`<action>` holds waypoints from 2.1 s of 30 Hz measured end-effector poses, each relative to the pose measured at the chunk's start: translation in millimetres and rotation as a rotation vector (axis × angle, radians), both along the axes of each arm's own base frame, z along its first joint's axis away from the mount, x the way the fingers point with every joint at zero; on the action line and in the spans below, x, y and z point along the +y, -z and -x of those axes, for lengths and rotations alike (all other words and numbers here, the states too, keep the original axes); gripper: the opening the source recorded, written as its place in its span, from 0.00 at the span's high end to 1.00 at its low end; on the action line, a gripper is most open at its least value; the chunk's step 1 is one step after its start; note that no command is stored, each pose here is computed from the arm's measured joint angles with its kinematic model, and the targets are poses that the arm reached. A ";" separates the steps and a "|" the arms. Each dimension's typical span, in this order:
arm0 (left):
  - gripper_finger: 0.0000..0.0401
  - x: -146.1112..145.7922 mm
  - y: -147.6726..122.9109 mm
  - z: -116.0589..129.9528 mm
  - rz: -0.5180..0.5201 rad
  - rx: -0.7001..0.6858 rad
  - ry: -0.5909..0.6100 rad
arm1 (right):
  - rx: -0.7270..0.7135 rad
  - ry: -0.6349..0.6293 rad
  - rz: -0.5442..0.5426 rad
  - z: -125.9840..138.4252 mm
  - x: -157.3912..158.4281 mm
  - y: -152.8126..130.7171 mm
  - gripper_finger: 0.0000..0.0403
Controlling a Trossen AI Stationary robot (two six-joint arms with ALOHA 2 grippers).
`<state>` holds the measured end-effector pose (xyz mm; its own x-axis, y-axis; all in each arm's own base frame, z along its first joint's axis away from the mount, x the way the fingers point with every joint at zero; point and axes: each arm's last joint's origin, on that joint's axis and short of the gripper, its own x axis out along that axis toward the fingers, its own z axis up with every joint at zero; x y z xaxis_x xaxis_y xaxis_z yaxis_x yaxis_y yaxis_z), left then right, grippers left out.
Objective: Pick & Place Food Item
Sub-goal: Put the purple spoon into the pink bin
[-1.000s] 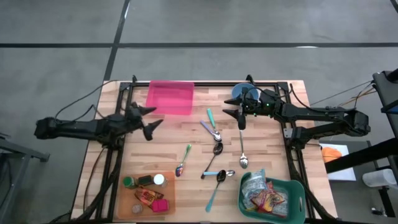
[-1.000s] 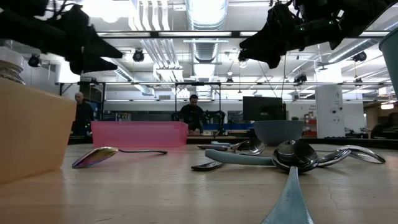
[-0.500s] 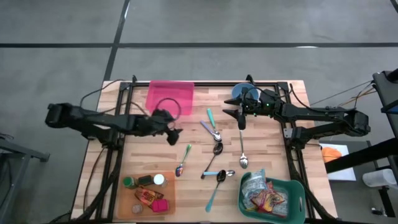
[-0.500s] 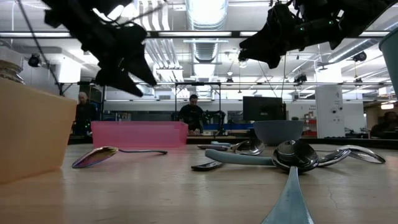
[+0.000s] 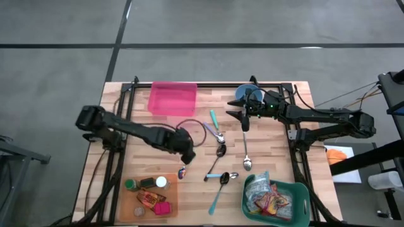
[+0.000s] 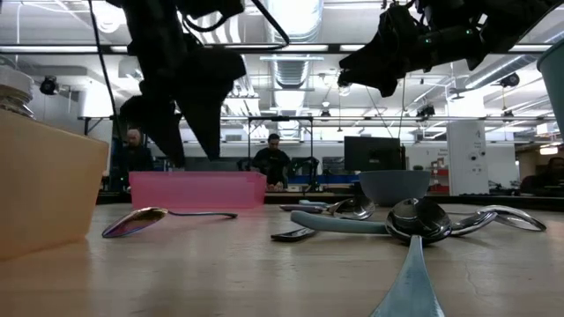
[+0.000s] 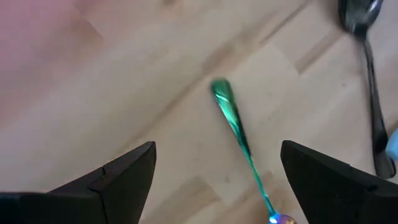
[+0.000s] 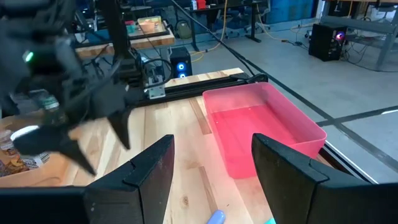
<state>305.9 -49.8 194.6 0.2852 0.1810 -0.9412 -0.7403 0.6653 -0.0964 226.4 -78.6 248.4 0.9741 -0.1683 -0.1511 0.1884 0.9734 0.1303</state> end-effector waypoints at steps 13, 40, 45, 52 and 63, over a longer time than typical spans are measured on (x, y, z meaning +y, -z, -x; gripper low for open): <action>0.14 -18.5 31.9 -25.0 0.053 0.000 -0.098 | 0.000 0.000 0.000 0.0 0.0 0.0 0.48; 0.25 -23.3 60.9 -28.2 0.151 0.130 0.011 | 0.000 0.000 0.000 0.2 0.1 -0.2 0.48; 0.44 -22.7 62.0 -26.8 0.137 0.142 0.007 | -0.001 0.000 0.000 0.1 0.1 -0.2 0.48; 0.72 -22.5 62.2 -28.0 0.135 0.129 -0.002 | -0.001 0.000 0.000 0.2 0.1 -0.2 0.48; 0.98 -22.9 62.2 -29.7 0.141 0.113 -0.002 | -0.001 0.000 0.000 0.1 0.1 -0.2 0.48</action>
<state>335.6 -72.7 132.3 0.1762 0.0451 -0.9833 -0.7533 0.6492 -0.1053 226.3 -78.5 248.6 0.9742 -0.1679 -0.1506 0.1879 0.9735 0.1302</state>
